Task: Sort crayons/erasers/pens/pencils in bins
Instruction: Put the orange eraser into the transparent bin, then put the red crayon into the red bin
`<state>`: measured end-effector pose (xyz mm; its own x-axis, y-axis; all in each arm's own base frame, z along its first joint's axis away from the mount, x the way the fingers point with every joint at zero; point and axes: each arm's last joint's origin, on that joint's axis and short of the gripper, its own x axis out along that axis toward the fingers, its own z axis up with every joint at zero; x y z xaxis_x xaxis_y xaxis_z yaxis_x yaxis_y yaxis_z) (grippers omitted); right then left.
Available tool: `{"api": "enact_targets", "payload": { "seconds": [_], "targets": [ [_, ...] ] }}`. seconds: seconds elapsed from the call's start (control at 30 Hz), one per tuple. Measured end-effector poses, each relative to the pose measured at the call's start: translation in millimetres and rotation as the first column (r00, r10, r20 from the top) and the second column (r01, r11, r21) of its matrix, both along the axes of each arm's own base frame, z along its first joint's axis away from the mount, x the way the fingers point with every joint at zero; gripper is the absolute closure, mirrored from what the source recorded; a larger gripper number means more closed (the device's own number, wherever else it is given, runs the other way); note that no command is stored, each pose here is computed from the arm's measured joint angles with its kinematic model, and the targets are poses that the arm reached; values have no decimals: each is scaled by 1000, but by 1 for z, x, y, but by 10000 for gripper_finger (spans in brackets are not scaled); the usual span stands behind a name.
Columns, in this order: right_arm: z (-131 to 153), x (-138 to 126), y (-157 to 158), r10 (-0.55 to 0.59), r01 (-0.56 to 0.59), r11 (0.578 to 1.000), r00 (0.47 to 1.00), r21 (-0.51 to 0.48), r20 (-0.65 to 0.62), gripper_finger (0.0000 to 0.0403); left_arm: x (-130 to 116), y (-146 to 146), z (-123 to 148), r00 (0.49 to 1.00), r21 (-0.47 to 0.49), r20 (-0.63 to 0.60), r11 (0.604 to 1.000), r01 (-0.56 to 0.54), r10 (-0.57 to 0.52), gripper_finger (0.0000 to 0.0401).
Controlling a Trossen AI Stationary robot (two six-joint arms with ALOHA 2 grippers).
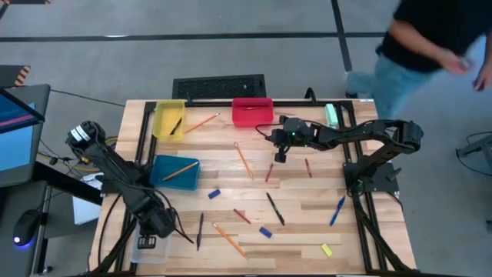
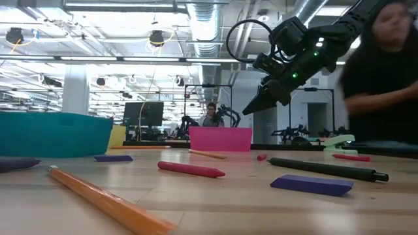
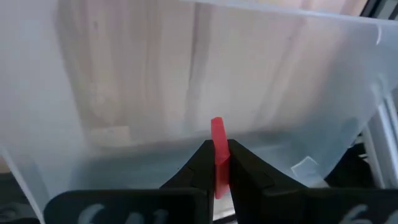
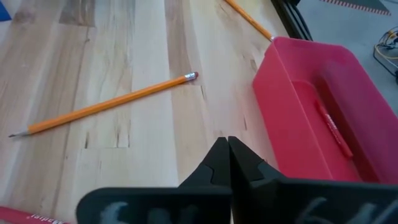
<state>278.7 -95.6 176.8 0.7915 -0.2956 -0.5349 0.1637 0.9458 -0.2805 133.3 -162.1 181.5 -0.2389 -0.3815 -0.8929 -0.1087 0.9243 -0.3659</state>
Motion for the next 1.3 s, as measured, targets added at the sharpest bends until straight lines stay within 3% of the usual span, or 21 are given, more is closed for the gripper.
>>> {"api": "enact_targets", "payload": {
  "seconds": [0.47, 0.9, 1.3],
  "targets": [
    [0, 0, 0, 0, 0, 1000, 1000, 0, -1, 400, 8, -9, -19, 994, -8, 2, 994, 108, -108, 378],
    [0, 0, 0, 0, 0, 1000, 1000, 1, -4, 398, 8, -13, -12, 994, -77, -82, 995, 62, -69, 270],
    [-1, 0, 0, 0, 0, 1000, 1000, 2, -8, 400, 10, -15, -8, 996, -63, -90, 998, 18, -24, 240]
  ]
}}
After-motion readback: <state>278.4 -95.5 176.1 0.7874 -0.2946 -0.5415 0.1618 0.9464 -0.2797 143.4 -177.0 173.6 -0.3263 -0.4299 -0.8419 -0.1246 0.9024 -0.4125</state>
